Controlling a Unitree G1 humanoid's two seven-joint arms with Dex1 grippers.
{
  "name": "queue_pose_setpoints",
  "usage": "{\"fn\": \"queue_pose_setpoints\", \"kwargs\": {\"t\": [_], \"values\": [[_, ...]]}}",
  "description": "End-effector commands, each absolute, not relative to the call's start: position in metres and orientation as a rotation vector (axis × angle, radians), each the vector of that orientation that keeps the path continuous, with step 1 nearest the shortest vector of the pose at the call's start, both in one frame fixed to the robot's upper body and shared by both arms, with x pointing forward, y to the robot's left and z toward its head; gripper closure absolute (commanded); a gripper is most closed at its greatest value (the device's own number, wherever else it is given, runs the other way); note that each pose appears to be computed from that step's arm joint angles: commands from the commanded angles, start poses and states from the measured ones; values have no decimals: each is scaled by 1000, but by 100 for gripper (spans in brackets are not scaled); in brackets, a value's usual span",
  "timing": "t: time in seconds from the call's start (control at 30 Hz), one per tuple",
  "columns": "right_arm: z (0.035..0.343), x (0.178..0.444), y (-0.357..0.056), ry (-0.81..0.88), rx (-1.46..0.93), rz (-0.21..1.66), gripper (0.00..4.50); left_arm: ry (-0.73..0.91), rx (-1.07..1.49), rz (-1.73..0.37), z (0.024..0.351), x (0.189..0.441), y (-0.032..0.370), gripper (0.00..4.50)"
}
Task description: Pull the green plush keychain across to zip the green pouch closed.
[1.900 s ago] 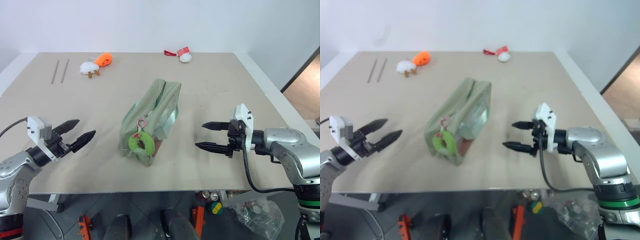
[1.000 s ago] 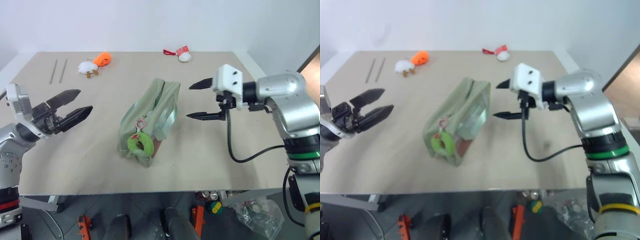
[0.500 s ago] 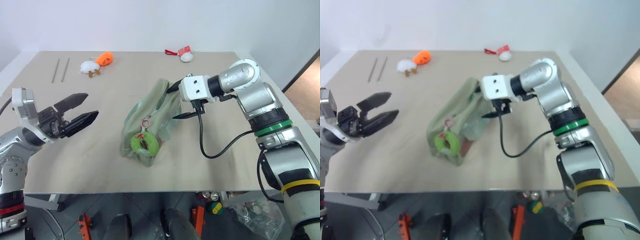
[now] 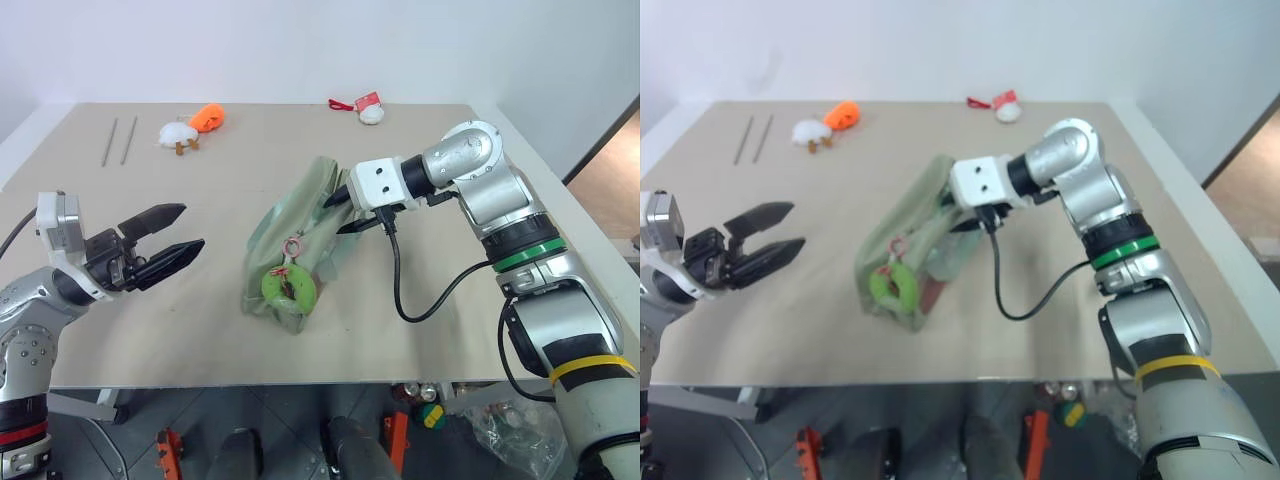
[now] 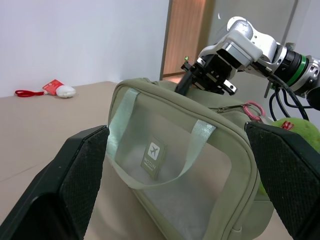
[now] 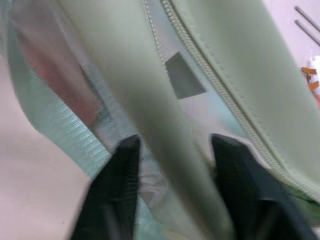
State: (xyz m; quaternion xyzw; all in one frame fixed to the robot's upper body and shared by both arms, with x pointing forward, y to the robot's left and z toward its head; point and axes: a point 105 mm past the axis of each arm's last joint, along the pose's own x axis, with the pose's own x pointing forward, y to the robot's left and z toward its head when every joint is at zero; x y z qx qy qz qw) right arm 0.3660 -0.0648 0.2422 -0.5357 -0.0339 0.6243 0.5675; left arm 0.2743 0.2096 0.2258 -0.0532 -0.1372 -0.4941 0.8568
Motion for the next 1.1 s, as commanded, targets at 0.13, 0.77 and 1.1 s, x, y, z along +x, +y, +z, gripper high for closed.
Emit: {"fn": "queue_pose_setpoints", "kwargs": {"t": [0.13, 0.77, 1.1], "values": [[240, 368, -73, -63, -1269, 1457, 449, -304, -67, -1069, 231, 270, 203, 0], [309, 325, -126, -106, -1472, 1267, 449, -381, -103, -1147, 236, 260, 182, 0], [280, 329, -139, 102, -1371, 1132, 449, -513, -82, -1263, 280, 250, 169, 0]]}}
